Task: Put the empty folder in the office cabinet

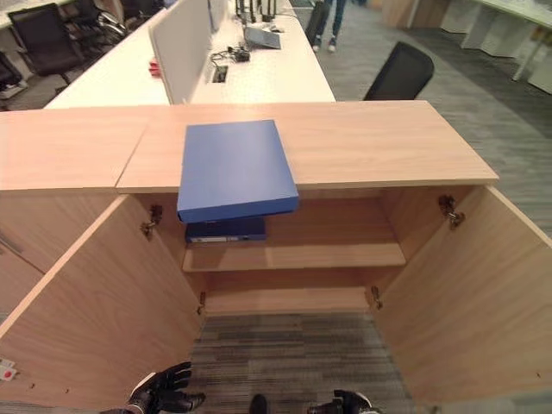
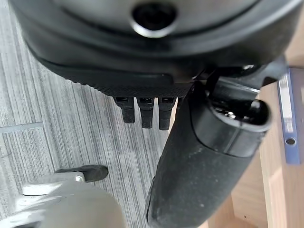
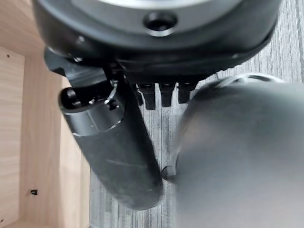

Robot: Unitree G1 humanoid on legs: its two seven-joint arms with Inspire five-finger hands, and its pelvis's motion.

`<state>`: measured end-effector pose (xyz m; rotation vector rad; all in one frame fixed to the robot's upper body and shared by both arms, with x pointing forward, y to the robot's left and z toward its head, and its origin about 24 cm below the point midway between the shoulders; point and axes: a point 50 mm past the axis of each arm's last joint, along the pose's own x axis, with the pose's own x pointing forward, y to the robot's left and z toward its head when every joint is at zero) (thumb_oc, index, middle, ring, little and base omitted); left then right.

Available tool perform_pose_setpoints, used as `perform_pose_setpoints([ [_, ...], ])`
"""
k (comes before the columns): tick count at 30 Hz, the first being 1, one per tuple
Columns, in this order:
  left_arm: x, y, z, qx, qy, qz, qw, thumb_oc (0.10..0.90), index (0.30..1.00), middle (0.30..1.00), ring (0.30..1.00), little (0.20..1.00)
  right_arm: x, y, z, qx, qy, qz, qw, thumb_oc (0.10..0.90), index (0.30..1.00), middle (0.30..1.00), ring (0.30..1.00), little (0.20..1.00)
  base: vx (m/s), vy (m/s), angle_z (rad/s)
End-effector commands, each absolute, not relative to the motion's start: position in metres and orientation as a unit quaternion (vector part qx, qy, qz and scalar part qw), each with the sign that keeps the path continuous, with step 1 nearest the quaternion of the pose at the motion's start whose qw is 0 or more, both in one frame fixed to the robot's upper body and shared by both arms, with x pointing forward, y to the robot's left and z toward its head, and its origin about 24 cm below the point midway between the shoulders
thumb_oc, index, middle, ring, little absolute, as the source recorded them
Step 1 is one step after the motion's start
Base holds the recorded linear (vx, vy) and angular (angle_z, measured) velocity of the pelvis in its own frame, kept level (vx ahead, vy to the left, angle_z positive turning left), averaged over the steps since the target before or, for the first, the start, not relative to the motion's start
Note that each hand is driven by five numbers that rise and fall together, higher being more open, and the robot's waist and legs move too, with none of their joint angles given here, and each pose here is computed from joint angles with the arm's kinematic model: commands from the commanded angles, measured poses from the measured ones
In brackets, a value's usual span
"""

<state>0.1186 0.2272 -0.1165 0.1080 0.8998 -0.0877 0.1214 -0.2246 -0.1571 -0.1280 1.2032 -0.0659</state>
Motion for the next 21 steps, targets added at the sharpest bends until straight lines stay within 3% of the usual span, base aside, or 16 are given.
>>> perform_pose_setpoints([
  [1,0.160,0.219,-0.085,0.049,0.323,-0.060,0.943,0.800,0.900,0.900,0.900,0.900,0.128,-0.236,-0.152,-0.068,0.552,-0.051,0.829,0.800,0.900,0.900,0.900,0.900,0.14,-0.149,0.27],
  [13,0.147,0.213,-0.095,-0.001,0.343,-0.030,0.939,0.800,0.900,0.900,0.900,0.900,0.116,-0.238,-0.156,-0.095,0.571,-0.034,0.815,0.800,0.900,0.900,0.900,0.900,0.17,-0.179,0.34],
  [21,0.163,0.211,-0.085,-0.011,0.313,-0.005,0.950,0.800,0.900,0.900,0.900,0.900,0.118,-0.248,-0.152,-0.089,0.559,-0.071,0.821,0.800,0.900,0.900,0.900,0.900,0.01,-0.132,0.29],
])
